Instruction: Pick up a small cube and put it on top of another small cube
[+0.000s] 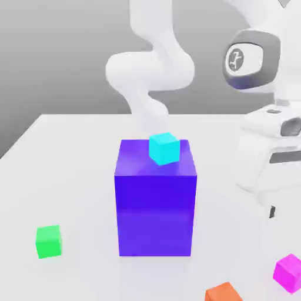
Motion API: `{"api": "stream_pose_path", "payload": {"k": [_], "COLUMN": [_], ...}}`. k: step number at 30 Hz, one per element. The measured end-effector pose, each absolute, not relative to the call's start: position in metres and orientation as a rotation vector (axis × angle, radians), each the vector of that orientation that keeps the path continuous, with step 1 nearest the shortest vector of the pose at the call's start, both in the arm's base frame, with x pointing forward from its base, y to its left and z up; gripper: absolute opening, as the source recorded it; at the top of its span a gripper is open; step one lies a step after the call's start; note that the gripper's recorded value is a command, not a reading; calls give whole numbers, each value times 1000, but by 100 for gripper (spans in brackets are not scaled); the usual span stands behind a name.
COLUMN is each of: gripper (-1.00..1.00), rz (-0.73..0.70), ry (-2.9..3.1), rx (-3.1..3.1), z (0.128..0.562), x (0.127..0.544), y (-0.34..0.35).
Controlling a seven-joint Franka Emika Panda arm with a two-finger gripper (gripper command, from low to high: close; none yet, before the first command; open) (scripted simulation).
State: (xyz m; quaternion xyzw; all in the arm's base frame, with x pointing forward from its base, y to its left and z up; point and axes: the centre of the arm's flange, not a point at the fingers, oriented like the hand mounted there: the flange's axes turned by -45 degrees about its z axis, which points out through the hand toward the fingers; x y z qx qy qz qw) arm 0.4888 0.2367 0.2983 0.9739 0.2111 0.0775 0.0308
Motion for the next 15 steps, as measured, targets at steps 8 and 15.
{"api": "stream_pose_path", "payload": {"k": [8, 15], "gripper": [0, -100], "rz": [9, 2], "ry": [826, 832], "rx": [3030, 3030], "z": [173, 133], "x": [449, 447], "y": [291, 292]}}
